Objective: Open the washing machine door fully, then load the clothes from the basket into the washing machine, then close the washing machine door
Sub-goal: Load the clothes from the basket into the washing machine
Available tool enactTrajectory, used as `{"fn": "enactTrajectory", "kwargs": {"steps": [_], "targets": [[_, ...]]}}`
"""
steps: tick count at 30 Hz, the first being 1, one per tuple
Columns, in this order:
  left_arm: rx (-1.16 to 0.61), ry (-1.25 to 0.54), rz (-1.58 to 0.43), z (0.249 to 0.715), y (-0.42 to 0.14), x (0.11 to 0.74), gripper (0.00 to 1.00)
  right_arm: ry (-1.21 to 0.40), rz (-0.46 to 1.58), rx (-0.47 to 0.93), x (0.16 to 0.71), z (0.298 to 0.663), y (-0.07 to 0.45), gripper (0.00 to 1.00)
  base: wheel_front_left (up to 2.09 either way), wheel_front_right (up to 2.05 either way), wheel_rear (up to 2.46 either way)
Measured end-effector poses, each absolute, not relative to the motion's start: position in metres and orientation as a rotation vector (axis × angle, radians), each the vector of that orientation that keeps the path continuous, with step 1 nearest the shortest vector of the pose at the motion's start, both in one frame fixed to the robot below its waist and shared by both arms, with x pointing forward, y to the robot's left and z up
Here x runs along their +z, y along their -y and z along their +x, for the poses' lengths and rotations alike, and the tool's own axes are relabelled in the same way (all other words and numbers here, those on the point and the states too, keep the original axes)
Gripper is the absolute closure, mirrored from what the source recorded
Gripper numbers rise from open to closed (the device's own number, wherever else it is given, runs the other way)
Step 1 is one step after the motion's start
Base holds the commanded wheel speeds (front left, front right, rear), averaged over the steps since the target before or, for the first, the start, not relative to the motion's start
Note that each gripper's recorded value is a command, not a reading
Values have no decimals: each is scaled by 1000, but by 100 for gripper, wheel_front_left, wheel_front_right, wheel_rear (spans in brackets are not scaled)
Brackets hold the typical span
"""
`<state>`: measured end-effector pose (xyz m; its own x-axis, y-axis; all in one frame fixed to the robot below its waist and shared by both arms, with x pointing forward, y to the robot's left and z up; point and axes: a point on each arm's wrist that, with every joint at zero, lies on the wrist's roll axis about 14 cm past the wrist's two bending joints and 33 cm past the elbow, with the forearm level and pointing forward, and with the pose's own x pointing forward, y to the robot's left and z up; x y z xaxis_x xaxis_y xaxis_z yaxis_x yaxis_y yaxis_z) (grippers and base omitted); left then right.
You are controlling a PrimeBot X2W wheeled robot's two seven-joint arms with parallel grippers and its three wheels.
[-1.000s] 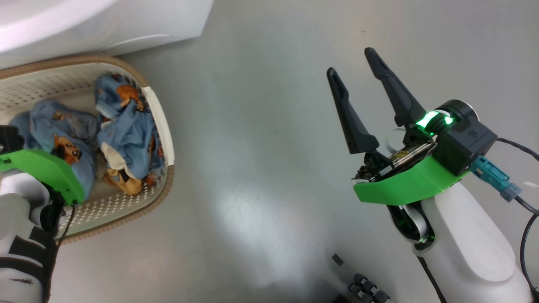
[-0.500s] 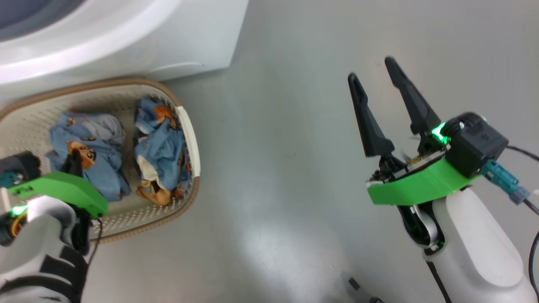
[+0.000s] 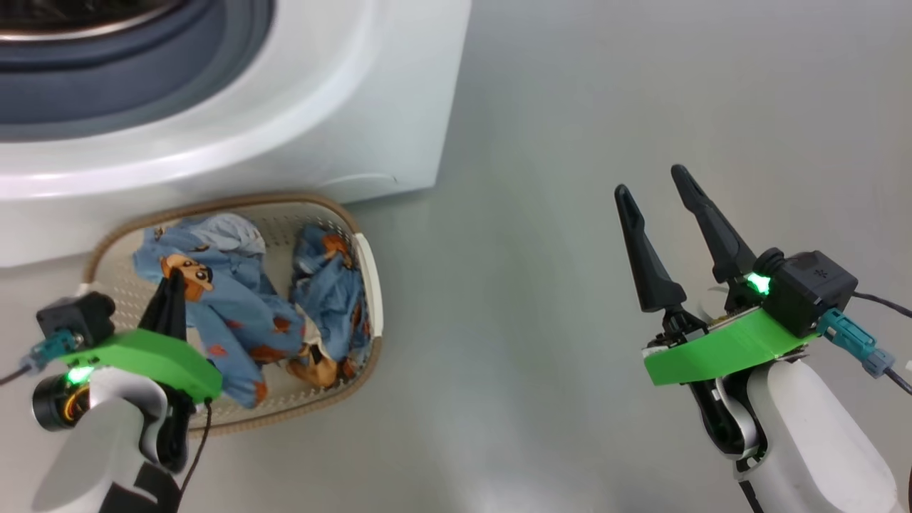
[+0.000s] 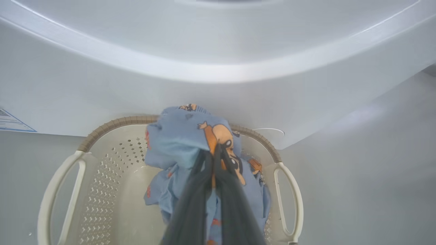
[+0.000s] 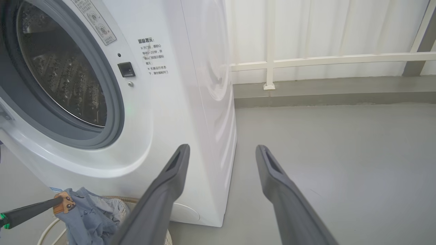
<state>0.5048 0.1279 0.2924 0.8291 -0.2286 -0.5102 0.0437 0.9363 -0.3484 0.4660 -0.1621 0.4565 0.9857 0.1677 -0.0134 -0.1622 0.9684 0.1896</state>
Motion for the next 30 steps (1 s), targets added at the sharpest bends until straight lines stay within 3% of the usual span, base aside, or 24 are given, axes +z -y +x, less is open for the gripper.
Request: {"fn": "enactTrajectory", "kwargs": {"steps": [19, 30], "targets": [[-143, -218, -311, 473, -150, 408, 100, 27, 203, 156, 488, 432, 169, 0, 0, 0, 0], [-94, -134, -336, 445, -161, 430, 100, 39, 212, 141, 493, 426, 173, 0, 0, 0, 0]]}}
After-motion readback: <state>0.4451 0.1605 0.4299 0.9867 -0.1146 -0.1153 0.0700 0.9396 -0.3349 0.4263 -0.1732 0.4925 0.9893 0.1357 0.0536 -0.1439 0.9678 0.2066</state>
